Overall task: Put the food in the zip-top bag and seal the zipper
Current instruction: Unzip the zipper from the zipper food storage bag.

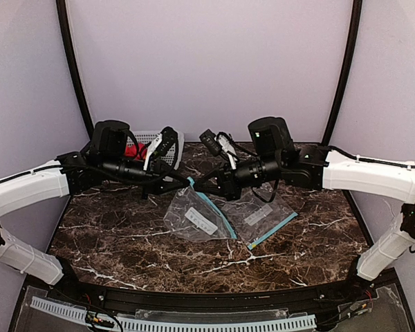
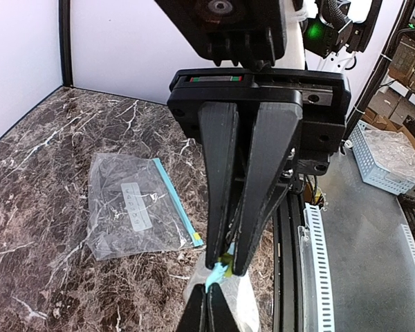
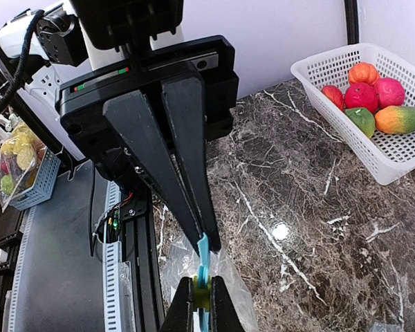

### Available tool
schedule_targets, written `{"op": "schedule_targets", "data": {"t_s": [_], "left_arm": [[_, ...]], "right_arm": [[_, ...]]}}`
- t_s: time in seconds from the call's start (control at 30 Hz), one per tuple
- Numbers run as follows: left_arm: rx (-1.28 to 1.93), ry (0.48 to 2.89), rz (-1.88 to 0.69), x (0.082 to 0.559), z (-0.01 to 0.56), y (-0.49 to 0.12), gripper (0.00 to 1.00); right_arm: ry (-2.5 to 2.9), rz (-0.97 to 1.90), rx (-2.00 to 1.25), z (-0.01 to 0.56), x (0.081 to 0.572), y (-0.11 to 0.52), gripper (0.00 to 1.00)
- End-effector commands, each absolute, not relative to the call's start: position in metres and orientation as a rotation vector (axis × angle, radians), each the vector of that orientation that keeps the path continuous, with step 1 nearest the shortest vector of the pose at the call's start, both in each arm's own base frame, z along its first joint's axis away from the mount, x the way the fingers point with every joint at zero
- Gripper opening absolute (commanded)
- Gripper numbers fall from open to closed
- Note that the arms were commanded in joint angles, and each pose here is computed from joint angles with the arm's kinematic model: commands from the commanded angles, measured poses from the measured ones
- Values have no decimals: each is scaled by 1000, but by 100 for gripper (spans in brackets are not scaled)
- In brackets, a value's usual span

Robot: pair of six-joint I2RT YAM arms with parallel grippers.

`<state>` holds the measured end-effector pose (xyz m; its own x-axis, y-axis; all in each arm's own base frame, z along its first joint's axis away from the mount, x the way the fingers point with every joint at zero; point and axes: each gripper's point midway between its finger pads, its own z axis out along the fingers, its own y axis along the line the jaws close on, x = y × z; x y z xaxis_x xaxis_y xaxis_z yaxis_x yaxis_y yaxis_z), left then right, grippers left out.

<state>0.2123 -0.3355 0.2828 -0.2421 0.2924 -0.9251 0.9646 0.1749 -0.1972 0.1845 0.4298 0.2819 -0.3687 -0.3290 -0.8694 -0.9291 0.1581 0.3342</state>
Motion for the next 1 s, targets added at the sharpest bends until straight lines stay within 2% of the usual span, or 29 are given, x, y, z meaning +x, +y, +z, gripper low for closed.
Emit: {"op": "schedule_targets", "data": {"t_s": [0.0,0.97], "left_arm": [[1158,1687,-985,224,286,-323,1],[1036,1743,-795,251,285,-305,1]], "right_arm": [[1822,1215,-1231,271,176,428,0],[1847,1187,-1212,261,180,426,0]]}}
